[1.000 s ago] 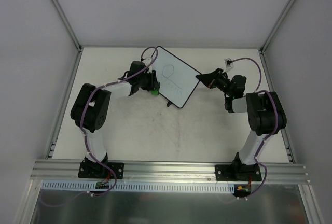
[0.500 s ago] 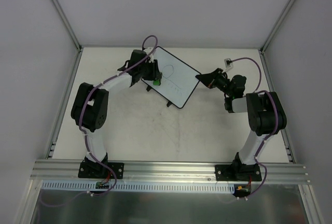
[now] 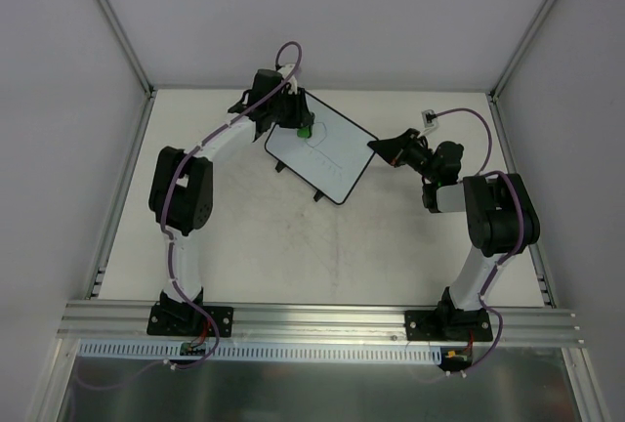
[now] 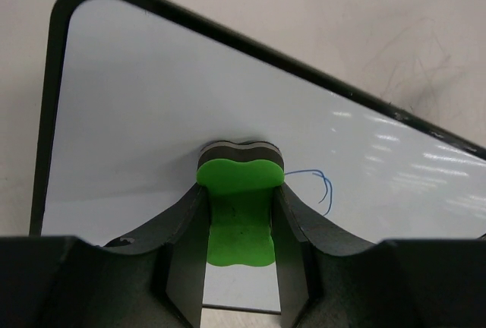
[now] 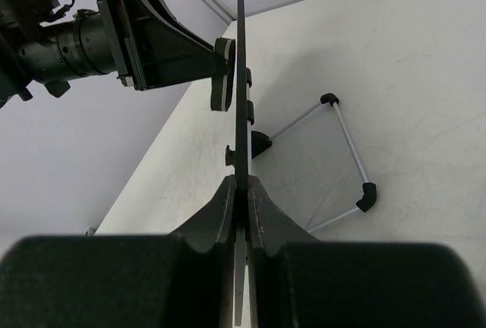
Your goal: Erase the whiteboard
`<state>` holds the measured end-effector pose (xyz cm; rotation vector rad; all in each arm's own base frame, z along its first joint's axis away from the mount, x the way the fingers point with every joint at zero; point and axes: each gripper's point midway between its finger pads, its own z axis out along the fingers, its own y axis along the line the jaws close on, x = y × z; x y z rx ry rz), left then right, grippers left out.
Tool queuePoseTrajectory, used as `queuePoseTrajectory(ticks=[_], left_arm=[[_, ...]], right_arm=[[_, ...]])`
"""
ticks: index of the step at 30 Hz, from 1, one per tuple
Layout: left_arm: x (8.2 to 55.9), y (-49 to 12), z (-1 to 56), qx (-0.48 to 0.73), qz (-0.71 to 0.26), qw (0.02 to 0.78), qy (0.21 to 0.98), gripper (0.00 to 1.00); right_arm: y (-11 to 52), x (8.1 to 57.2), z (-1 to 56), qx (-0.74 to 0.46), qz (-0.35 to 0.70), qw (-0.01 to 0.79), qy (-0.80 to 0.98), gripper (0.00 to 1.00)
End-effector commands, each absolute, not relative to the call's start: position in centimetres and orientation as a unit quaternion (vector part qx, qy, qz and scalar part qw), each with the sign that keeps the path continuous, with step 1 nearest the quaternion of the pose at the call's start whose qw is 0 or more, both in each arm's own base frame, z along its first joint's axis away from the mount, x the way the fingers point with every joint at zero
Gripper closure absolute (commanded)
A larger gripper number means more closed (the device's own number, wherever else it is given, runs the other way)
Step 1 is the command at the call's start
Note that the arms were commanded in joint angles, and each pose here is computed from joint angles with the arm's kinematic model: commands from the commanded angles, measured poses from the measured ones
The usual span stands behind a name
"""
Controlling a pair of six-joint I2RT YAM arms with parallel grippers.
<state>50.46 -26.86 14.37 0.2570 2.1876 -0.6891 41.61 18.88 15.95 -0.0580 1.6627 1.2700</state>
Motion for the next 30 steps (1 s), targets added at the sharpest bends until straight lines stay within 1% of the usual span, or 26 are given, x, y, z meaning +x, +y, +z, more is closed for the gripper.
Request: queuePoseTrajectory(ticks=[1, 5, 15, 23, 24, 28, 30], left_arm=[[51.6, -27.2, 16.4, 0.118, -0.281, 0.421, 0.854, 1.00], [51.4, -27.4, 15.7, 0.119, -0.285, 0.410, 0.858, 1.00], [49.3, -27.1, 11.6, 0.118, -0.271, 0.371, 0.880, 1.00], [45.3, -27.4, 8.2, 0.116, -0.270, 0.341, 0.893, 1.00], [45.3, -27.5, 8.3, 0.113, -0.276, 0.347, 0.889, 1.00], [42.9, -27.1, 5.8, 0.105, -0.280, 0.326, 0.897, 1.00], [42.3, -27.2, 5.7, 0.105, -0.284, 0.332, 0.893, 1.00]], right_arm=[[20.3, 39.5, 21.7, -0.134, 0.535, 0.577, 0.602, 0.99], [20.3, 39.5, 21.8, -0.135, 0.535, 0.579, 0.601, 1.00], [20.3, 39.5, 21.8, -0.135, 0.535, 0.578, 0.601, 1.00], [20.3, 39.5, 21.9, -0.137, 0.535, 0.578, 0.600, 1.00], [20.3, 39.5, 21.8, -0.136, 0.535, 0.578, 0.601, 1.00], [20.4, 39.4, 21.8, -0.138, 0.536, 0.577, 0.600, 1.00], [20.4, 39.4, 21.8, -0.138, 0.536, 0.577, 0.601, 0.99]])
